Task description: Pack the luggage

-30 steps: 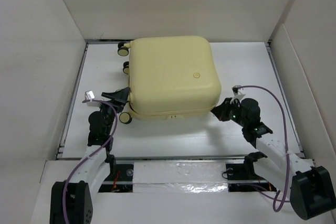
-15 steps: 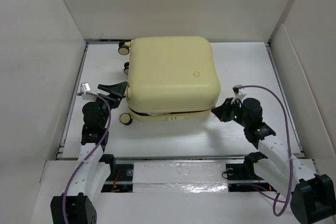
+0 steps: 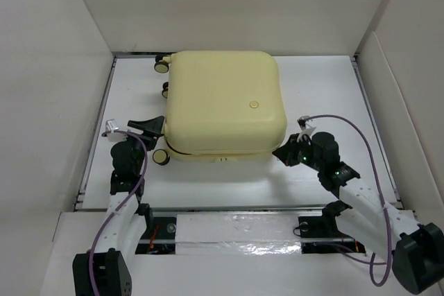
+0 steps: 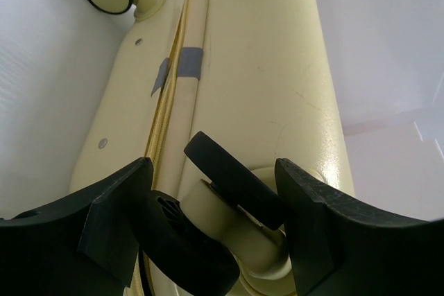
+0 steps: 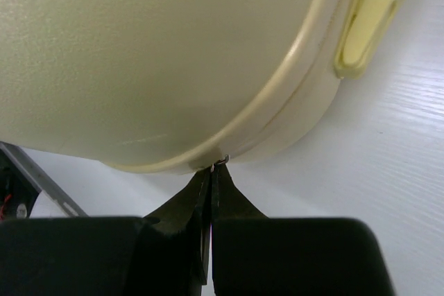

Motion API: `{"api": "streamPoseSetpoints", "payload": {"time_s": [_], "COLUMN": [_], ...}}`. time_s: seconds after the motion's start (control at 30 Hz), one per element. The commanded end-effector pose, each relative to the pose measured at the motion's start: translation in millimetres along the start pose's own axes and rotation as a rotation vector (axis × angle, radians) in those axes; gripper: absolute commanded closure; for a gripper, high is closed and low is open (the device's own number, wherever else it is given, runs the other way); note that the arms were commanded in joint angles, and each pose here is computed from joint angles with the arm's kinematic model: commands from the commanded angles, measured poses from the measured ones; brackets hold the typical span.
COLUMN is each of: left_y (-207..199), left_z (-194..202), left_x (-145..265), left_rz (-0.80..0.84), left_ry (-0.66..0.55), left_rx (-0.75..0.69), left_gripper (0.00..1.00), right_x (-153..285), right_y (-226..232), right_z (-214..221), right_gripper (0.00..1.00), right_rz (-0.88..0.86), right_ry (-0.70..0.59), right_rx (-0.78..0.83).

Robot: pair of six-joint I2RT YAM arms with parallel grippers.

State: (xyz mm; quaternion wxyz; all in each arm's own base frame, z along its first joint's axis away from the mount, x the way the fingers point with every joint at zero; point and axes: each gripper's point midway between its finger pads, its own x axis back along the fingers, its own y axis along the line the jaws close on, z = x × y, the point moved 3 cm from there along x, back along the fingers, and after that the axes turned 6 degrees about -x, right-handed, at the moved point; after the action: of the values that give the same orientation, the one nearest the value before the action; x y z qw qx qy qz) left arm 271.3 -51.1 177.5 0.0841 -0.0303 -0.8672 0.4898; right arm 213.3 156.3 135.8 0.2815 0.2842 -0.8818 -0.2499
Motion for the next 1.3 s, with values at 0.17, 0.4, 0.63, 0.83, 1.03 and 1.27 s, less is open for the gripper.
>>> {"api": "streamPoseSetpoints", "payload": {"time_s": [0.17, 0.4, 0.63, 0.83, 1.03, 1.27], "left_y": [24, 11, -41, -52, -83, -84], "left_z": [31, 10, -26, -16, -26, -22], "left_x": [5, 0, -8, 4, 20, 30], "left_rz": [0.03, 0.036, 0.184, 0.215, 0.245, 0.21], "left_ry": [0.066, -0.013, -0.104, -0.033, -0.04, -0.019], "left_rx": [-0.052, -0.06, 0.089, 0.094, 0.013, -0.012], "left_gripper": [1.0, 1.0, 1.0, 1.0, 1.0, 1.0], "right_x": [2, 16, 14, 8, 1, 3], "right_y": [159, 98, 43, 22, 11, 7], "right_z": [-36, -143, -123, -99, -101, -106], "right_gripper": [1.0, 1.0, 1.0, 1.0, 1.0, 1.0], "right_rz": [-0.486, -0.322, -0.221, -0.174, -0.124, -0.083], "right_ry": [-0.017, -0.239, -0.201, -0.18, -0.18, -0.224], "right_rx": [0.172, 0.165, 0.091, 0.058, 0.057, 0.048]}}
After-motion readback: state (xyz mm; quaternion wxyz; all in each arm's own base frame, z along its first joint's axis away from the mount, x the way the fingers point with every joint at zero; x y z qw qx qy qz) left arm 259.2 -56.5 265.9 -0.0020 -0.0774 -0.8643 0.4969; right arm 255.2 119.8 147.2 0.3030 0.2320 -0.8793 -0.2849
